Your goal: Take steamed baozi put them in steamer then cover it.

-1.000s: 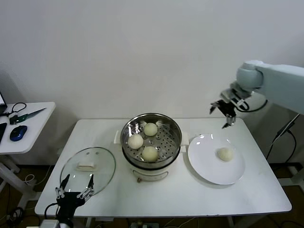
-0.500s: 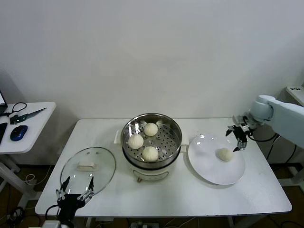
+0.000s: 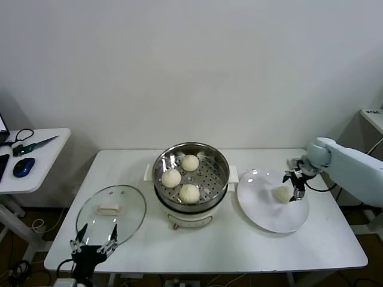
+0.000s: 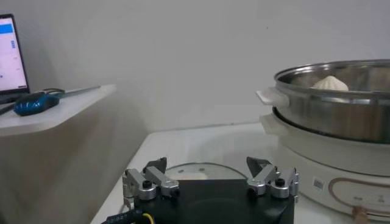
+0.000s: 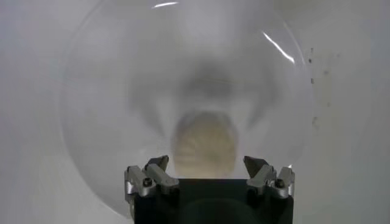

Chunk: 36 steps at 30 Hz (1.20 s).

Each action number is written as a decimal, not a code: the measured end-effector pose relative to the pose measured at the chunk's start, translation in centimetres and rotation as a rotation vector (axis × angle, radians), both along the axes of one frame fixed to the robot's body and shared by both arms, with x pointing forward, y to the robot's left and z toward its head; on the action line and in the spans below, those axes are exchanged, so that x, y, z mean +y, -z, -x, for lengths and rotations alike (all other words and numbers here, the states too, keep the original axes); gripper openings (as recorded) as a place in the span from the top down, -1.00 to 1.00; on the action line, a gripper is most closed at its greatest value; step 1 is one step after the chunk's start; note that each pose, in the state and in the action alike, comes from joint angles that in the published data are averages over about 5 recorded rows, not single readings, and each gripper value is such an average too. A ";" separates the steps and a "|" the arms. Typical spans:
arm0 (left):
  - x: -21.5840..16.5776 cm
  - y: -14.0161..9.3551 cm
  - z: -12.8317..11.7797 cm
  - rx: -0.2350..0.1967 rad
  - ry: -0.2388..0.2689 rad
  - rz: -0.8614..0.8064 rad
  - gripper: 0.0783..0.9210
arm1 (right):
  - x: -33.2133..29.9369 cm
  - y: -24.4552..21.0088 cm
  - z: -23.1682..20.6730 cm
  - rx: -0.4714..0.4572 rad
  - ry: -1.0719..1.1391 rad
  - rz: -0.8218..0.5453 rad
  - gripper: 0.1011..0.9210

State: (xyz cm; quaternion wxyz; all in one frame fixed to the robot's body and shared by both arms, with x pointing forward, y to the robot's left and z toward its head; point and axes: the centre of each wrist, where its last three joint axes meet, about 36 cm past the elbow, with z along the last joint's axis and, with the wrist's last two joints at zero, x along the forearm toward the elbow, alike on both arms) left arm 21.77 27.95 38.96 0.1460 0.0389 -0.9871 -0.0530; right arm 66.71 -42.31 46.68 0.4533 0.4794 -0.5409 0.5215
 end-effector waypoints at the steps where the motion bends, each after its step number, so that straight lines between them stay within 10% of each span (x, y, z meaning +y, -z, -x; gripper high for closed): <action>1: 0.0 0.0 0.0 0.001 0.000 0.000 -0.77 | 0.1 0.3 0.0 0.000 0.003 0.001 -0.74; 19: 0.1 -0.1 0.0 -0.005 -0.001 -0.003 -0.77 | 0.1 -0.9 -0.6 -0.019 0.041 0.013 -0.49; 36: -0.1 -0.8 -0.3 -0.017 0.028 -0.014 -0.77 | 13.6 -23.5 -0.4 -0.151 -0.142 -0.168 -0.49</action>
